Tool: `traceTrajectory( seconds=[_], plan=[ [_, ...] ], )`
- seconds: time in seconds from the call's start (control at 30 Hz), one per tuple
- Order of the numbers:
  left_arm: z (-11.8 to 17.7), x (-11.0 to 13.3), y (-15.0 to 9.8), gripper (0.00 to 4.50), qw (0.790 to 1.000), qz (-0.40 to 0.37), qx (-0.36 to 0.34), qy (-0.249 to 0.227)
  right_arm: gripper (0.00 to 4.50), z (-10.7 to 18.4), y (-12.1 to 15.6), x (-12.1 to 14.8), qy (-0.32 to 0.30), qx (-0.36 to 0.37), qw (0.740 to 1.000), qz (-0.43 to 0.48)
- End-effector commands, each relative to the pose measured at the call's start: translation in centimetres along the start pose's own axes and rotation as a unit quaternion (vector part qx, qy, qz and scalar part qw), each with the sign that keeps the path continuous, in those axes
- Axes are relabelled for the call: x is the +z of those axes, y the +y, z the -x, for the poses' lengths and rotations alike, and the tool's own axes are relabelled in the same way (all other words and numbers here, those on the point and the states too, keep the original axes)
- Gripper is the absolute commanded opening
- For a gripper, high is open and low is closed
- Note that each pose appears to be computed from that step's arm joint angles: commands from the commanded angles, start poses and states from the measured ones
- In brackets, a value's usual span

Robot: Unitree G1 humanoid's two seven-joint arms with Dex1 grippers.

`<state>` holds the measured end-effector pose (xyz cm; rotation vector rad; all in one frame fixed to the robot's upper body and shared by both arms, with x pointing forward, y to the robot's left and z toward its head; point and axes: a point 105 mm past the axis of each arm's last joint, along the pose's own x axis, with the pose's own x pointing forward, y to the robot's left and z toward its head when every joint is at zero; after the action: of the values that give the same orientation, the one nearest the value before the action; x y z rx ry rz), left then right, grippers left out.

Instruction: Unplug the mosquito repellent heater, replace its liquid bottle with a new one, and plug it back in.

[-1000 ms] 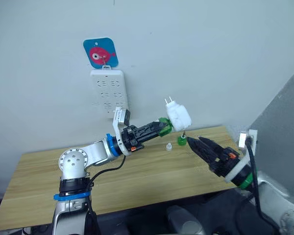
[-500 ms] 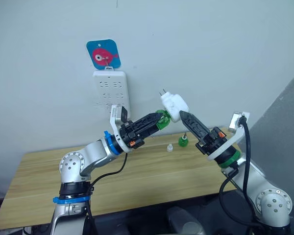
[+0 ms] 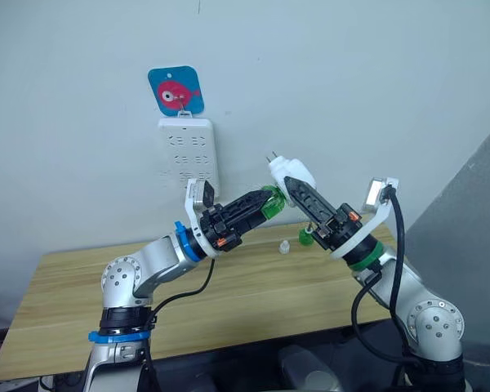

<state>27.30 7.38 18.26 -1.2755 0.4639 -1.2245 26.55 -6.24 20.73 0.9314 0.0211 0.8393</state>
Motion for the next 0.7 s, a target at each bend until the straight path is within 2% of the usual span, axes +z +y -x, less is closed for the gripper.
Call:
traceTrajectory(
  seconds=[0.03, 0.1, 0.13, 0.43, 0.63, 0.67, 0.7],
  plan=[
    [0.2, 0.0, -0.7, 2.34, 1.0, -0.001, -0.021, 0.003, 3.93, -0.5, 1.3, 0.6, -0.013, 0.037, 0.999, 0.006],
    [0.2, 0.0, -0.7, 2.34, 1.0, 0.0, -0.021, 0.004, 3.25, -0.6, 1.5, 0.5, -0.012, 0.043, 0.999, 0.002],
    [0.2, 0.0, -0.7, 2.34, 1.0, 0.001, -0.02, 0.003, 3.09, -0.7, 1.5, 0.5, -0.011, 0.045, 0.999, 0.0],
    [0.7, -0.3, -0.5, 2.34, 1.0, 0.002, -0.017, 0.02, 3.09, -0.8, 1.7, 0.1, -0.01, 0.051, 0.999, -0.011],
    [1.4, 0.7, -0.1, 4.25, 0.999, -0.035, 0.024, -0.005, 3.09, -0.7, 1.6, 0.2, -0.017, 0.049, 0.999, -0.016],
    [1.7, 0.8, 0.2, 4.5, 0.997, -0.057, 0.044, -0.004, 3.09, -0.7, 1.5, 0.2, -0.018, 0.048, 0.999, -0.016],
    [2.4, 1.2, 0.4, 4.5, 0.994, -0.084, 0.063, -0.005, 3.09, -0.7, 1.4, 0.3, -0.019, 0.046, 0.999, -0.015]
  ],
)
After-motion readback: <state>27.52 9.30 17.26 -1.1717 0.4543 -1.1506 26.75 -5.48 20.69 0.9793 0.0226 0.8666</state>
